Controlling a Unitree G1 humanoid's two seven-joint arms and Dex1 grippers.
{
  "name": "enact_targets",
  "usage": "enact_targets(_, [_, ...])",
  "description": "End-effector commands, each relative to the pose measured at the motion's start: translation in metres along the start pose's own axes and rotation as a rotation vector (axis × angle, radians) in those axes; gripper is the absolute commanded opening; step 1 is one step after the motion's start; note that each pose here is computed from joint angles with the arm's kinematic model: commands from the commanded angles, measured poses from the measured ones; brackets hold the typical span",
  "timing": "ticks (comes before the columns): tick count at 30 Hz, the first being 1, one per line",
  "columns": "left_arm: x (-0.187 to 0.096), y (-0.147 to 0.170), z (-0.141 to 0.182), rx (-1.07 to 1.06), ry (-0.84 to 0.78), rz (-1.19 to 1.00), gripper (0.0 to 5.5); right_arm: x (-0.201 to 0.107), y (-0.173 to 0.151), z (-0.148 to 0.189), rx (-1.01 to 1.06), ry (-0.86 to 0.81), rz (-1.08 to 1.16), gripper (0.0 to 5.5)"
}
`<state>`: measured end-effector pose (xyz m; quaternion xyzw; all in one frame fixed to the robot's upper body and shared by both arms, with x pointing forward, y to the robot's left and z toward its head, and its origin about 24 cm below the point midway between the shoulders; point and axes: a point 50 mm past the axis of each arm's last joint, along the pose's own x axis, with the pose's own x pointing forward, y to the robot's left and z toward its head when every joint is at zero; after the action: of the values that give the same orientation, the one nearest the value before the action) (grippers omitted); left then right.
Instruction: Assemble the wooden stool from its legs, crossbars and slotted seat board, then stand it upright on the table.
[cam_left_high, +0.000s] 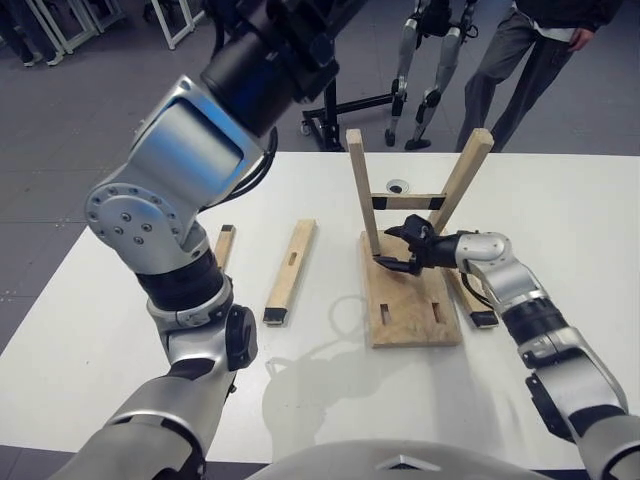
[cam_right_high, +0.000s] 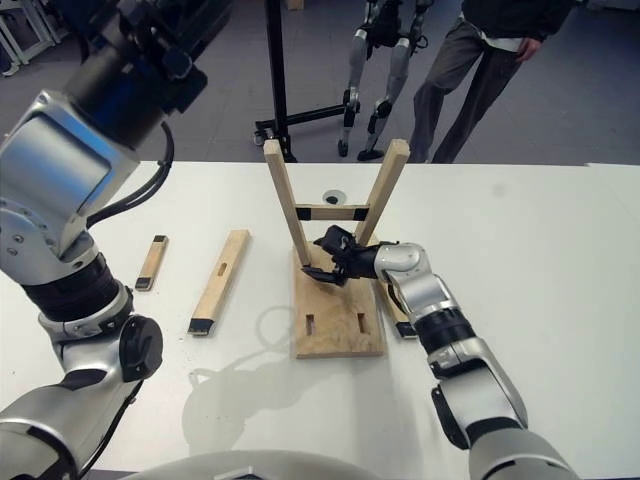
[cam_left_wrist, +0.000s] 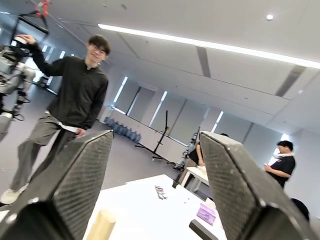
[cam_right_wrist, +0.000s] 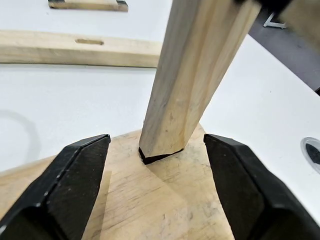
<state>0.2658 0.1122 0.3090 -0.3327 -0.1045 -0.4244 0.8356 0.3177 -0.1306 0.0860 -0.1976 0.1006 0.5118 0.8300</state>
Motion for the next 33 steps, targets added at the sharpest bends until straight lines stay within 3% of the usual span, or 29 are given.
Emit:
enact_targets(1, [-0.011,0.006,0.016,0.057,-0.077,0.074,3.19,-0.022,0.014,0.026,-0.006,-0.056,-0.014,3.47])
enact_targets(3, [-0.021,0.018,0.023,0.105,-0.095,0.181,3.19,-0.034,0.024,0.030,0.014,-0.059,-0.037,3.47])
enact_targets(6, [-0.078,0.072,0.015,0.351,0.021,0.628,3.19,-0.060,0.037,0.038,0.072,-0.084,-0.162,3.47])
enact_targets(9, [-0.135,0.111,-0.011,0.482,0.218,0.871,3.19,-0.074,0.053,0.050,0.207,-0.176,-0.313,3.47])
enact_targets(13, [-0.193,0.148,-0.055,0.490,0.421,1.013,3.19,-0.069,0.076,0.056,0.411,-0.250,-0.362,3.47])
enact_targets(22, [-0.255,0.188,-0.102,0.392,0.610,1.084,3.19,-0.067,0.081,0.059,0.458,-0.234,-0.373,3.47])
enact_targets(31, [-0.269,0.199,-0.131,0.311,0.703,1.038,3.19,-0.063,0.085,0.062,0.464,-0.237,-0.360,3.47])
enact_targets(33, [-0.274,0.202,-0.138,0.274,0.712,1.046,2.84,-0.062,0.084,0.063,0.463,-0.238,-0.359,3.47])
